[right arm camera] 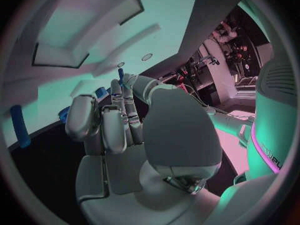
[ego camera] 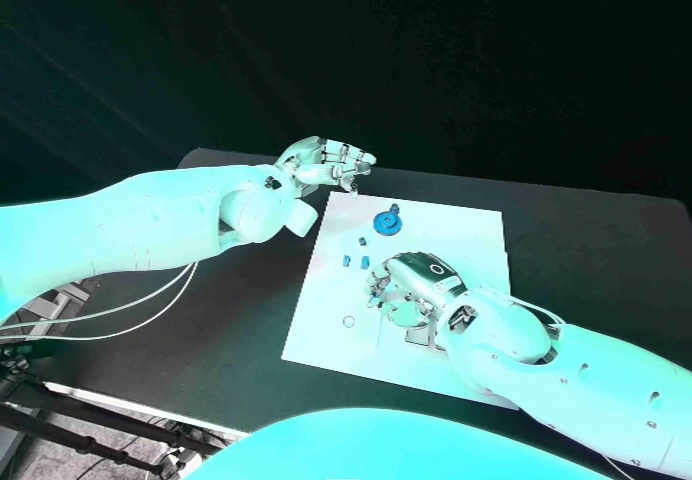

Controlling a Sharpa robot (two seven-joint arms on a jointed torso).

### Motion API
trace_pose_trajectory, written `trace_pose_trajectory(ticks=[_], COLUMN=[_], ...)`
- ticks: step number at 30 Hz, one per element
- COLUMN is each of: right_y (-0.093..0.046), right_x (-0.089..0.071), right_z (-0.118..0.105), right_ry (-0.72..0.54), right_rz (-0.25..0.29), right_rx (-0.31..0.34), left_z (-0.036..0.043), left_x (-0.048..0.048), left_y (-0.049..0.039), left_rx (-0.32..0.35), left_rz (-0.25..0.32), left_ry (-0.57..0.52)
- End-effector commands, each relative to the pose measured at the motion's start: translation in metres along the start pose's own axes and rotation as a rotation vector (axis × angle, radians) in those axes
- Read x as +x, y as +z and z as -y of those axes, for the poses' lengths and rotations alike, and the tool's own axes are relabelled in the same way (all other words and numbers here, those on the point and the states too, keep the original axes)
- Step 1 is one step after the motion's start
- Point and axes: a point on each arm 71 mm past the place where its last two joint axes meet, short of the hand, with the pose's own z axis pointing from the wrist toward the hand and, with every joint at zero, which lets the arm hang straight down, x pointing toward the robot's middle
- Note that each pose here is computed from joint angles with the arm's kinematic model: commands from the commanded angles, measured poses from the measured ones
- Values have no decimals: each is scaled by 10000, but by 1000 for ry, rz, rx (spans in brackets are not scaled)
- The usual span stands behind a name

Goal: Assemble the parts on the task board

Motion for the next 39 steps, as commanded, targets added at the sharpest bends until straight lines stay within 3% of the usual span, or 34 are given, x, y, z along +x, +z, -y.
trace_pose_trajectory(ticks=[1, 28, 39], right_y=[4, 18, -20], right_x=[15, 113, 111], right_z=[-11, -8, 13], right_ry=[-11, -7, -6], right_rz=[-2, -40, -22], right_rx=[-11, -1, 9], left_z=[9, 6, 4], left_x=[17, 16, 0], left_y=[6, 6, 0], left_rx=[8, 4, 3], left_rz=[-10, -14, -11], left_ry=[-10, -12, -11])
